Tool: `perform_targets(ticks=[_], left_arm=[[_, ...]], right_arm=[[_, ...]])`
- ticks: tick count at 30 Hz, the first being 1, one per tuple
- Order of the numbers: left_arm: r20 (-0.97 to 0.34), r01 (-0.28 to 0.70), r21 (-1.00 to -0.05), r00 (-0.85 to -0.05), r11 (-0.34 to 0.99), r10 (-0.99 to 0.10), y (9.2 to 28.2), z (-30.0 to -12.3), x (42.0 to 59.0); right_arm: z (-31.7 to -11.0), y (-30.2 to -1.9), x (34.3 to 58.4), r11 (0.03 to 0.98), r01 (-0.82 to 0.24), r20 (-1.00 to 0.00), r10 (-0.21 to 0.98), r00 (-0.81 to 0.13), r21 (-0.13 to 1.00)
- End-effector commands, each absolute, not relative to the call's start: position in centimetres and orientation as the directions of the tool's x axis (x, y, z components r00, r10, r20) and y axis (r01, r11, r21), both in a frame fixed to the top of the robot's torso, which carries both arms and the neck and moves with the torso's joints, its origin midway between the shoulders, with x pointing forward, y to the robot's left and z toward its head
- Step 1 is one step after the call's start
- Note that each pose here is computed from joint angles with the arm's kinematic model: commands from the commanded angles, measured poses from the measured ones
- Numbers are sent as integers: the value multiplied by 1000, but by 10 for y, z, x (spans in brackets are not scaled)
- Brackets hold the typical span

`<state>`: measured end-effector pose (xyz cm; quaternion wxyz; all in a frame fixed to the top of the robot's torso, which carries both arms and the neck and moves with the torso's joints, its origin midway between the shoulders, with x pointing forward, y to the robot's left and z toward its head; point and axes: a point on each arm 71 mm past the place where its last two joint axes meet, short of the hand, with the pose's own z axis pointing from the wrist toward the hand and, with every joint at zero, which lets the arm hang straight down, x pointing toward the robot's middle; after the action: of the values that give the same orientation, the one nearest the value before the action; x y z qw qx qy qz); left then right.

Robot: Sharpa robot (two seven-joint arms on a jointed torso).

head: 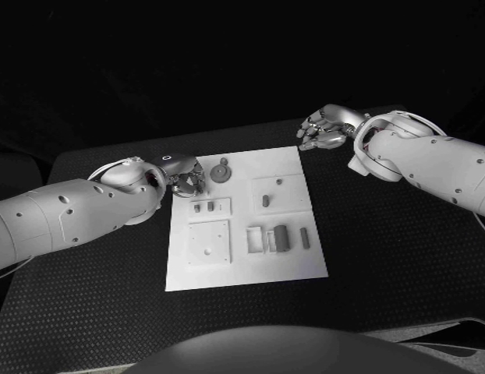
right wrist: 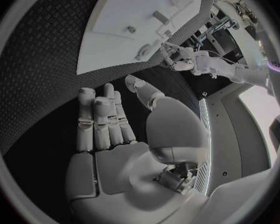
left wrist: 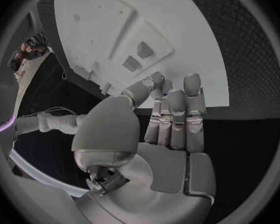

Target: Assemble the parts on the task board

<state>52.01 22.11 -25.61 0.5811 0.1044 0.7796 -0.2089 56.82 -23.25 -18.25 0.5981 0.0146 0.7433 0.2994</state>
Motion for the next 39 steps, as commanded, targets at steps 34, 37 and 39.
perform_targets(ticks=[34,37,39], left_arm=[[-946,429,-216,-316,877,-79,205,-256,521],[-944,423,-213,-321,881,-74,207,-257,522],[-943,421,-211,-324,882,-72,207,-258,522]], right_arm=[[-183,-230,568,815,-345,-879,376,-294,465],[-183,-231,568,816,-345,-879,376,-294,465],[-183,-231,568,816,-345,-879,376,-294,464]])
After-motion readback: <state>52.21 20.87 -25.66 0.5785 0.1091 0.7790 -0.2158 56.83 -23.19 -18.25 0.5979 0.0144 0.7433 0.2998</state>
